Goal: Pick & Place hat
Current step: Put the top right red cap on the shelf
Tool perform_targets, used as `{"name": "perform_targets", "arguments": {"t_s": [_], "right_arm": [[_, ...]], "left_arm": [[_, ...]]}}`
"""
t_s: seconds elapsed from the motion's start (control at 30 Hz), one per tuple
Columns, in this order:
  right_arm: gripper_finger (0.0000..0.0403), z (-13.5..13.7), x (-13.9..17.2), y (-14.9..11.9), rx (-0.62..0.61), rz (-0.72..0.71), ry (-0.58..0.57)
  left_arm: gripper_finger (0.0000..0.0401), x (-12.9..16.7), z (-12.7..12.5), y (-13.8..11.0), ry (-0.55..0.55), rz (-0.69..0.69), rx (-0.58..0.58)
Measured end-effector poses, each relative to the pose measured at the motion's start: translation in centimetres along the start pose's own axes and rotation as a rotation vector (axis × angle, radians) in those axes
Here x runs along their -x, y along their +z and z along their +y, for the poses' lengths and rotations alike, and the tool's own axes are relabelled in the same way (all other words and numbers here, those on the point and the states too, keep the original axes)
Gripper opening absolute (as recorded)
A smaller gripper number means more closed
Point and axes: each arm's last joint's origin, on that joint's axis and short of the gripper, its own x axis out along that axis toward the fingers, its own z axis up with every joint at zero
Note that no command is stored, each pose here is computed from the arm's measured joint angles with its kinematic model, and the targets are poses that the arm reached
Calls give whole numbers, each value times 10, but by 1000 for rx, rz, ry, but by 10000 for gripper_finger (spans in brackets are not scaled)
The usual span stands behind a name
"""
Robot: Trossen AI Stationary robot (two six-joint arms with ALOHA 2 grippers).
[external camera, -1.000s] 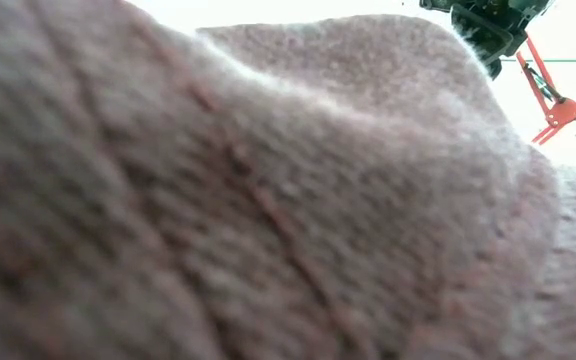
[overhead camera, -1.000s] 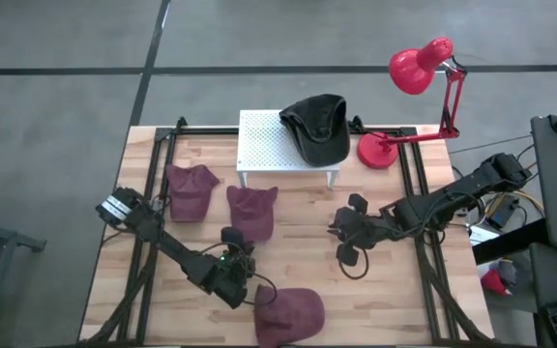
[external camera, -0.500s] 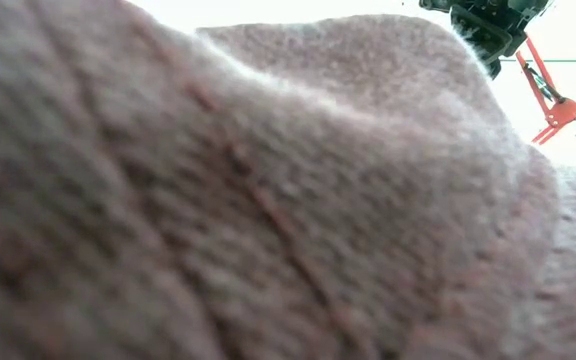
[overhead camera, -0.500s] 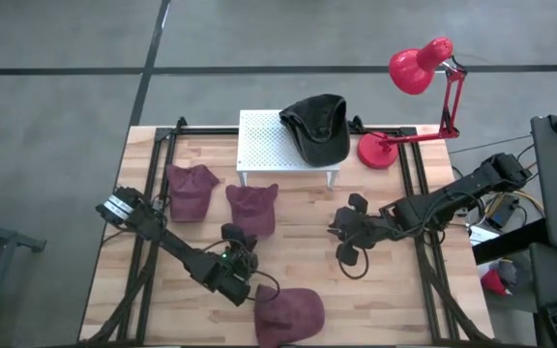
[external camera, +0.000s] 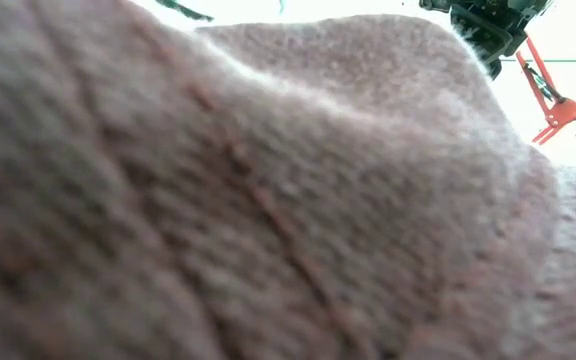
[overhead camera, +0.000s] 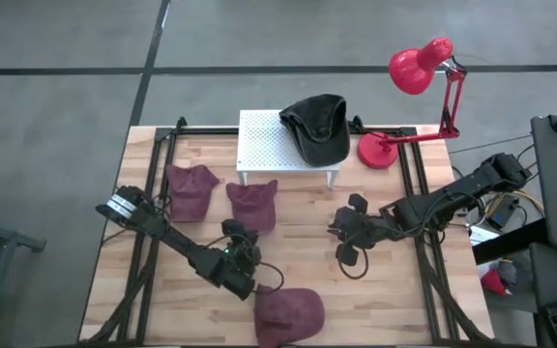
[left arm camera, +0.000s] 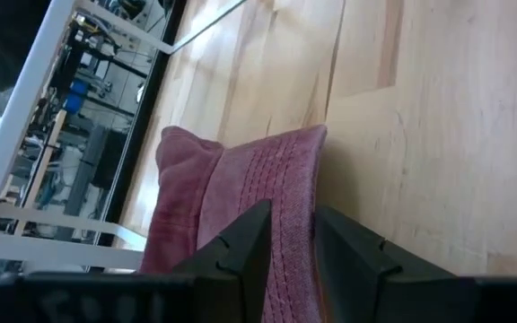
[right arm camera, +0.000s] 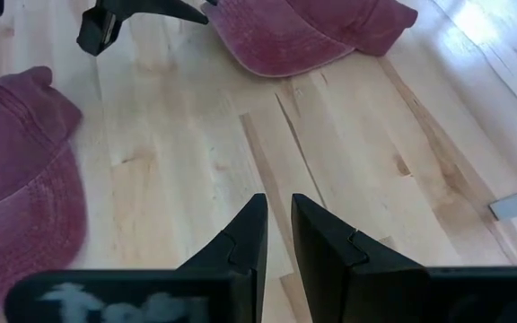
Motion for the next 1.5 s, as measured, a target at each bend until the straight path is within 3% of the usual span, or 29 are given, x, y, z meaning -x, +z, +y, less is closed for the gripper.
{"name": "perform_targets", "arguments": {"t_s": [0.2, 0.37, 0.5, 0.9, 1.03, 1.27, 1.5], "right_arm": [[52, 1, 0, -1, 4, 0, 4], [52, 5, 2, -3, 19, 2, 16], [52, 8, 4, -5, 33, 2, 27], [52, 11, 5, -6, 49, -2, 42], [52, 11, 5, -6, 44, -2, 43], [52, 12, 5, -5, 33, -16, 52], [52, 12, 5, -5, 3, -15, 53]], "left_arm": [[111, 0, 0, 0, -10, 6, -2], [111, 3, -1, 6, -103, 31, 18], [111, 3, -4, 4, -179, 61, -29], [111, 0, -1, 5, -72, 22, -40], [111, 0, -1, 5, -72, 23, -31], [111, -4, 0, 5, -132, 69, 95], [126, -6, 1, 8, -113, 59, 83]]}}
